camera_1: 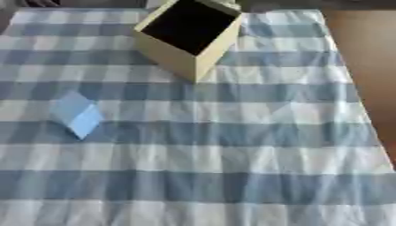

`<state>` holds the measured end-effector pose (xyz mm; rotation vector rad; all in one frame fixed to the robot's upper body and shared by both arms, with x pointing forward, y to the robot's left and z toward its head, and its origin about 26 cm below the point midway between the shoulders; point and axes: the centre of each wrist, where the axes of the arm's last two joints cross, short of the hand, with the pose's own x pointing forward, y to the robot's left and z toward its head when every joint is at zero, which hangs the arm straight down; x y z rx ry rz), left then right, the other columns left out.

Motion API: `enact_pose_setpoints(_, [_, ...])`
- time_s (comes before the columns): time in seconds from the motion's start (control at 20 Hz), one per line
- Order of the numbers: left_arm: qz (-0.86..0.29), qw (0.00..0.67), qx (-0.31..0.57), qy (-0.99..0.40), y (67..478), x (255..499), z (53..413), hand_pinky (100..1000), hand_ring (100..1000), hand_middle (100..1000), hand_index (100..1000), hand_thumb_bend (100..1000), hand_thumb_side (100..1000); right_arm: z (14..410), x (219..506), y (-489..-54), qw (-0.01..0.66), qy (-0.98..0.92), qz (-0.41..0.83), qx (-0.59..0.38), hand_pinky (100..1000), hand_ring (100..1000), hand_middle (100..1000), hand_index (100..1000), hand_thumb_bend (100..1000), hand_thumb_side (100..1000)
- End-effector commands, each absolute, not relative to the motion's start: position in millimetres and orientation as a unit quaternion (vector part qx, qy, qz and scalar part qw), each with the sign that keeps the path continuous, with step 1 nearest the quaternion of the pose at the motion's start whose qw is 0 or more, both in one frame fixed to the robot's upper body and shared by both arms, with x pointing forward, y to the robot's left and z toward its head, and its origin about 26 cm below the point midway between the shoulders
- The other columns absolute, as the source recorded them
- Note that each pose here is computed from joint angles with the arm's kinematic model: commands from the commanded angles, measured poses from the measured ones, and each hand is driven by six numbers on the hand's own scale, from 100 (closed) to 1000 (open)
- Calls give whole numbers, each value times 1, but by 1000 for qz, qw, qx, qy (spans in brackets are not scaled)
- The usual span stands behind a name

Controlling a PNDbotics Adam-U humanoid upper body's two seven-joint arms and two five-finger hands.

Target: Pick up objects on the table and place them in the box.

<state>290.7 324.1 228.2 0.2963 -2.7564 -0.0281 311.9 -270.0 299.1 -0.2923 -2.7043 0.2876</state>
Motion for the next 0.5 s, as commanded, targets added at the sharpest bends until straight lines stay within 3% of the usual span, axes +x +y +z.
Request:
enact_pose_setpoints(0.05, [-21, 168, 111, -979, 326, 288, 236, 587, 730, 753, 807, 193, 644, 308, 306, -273, 185, -970, 108, -115, 740, 758, 714, 852, 100, 923])
enact_pose_setpoints(0.5, [-61, 169, 123, -976, 327, 287, 237, 588, 732, 754, 808, 155, 638, 308, 306, -273, 185, -969, 113, -117, 740, 757, 714, 852, 100, 924])
